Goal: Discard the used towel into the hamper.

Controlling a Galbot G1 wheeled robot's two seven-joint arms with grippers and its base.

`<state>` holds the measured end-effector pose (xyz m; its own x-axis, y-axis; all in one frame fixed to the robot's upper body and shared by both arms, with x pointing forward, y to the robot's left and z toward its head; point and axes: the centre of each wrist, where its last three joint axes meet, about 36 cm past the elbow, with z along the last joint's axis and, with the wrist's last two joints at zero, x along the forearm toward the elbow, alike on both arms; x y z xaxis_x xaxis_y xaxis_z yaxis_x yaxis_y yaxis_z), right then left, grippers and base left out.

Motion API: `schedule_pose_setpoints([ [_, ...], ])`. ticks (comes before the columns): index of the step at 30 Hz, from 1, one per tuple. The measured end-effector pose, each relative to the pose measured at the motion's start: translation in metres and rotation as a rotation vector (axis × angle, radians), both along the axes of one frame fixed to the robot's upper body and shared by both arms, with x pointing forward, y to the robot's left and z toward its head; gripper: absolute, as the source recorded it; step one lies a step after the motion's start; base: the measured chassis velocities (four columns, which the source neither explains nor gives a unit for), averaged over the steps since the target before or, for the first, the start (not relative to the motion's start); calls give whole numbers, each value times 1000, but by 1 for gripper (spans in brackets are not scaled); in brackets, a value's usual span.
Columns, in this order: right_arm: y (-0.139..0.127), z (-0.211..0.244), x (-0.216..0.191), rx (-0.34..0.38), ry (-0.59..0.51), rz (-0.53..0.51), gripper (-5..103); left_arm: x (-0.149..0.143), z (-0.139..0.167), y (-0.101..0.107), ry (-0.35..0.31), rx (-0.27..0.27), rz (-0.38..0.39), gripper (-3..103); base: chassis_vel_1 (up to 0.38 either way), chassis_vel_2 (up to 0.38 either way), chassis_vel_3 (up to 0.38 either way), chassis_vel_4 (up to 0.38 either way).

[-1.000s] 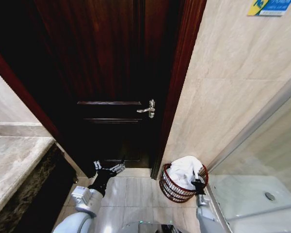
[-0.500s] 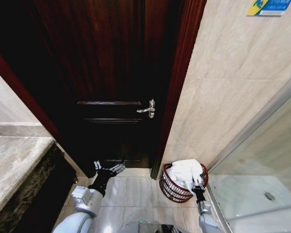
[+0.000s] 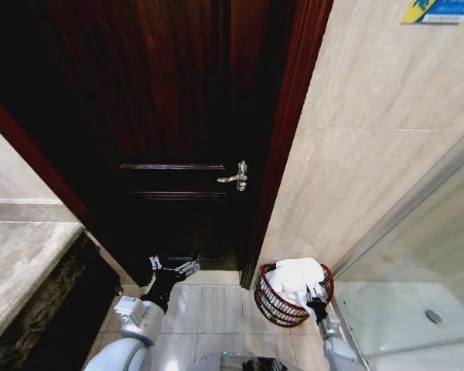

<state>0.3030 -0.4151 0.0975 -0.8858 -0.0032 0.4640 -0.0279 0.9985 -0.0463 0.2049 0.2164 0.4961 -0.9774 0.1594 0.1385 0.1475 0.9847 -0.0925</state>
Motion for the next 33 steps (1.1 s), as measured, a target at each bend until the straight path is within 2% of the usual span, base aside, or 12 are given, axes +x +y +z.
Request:
schedule_pose_setpoints([
  [6,-34,21,23,-7,131,85,11,0,0,0,0,0,0,100,0,0,0,0],
  [11,-48,28,42,-33,197,158,11,0,0,0,0,0,0,100,0,0,0,0],
  [14,-48,27,55,-31,225,181,11,0,0,0,0,0,0,100,0,0,0,0],
  [18,-36,22,77,-20,256,219,11,0,0,0,0,0,0,100,0,0,0,0],
  [27,19,13,137,-3,292,270,11,0,0,0,0,0,0,100,0,0,0,0],
  [28,19,13,137,-3,292,270,11,0,0,0,0,0,0,100,0,0,0,0],
  [33,42,5,143,-69,359,247,11,0,0,0,0,0,0,100,0,0,0,0],
])
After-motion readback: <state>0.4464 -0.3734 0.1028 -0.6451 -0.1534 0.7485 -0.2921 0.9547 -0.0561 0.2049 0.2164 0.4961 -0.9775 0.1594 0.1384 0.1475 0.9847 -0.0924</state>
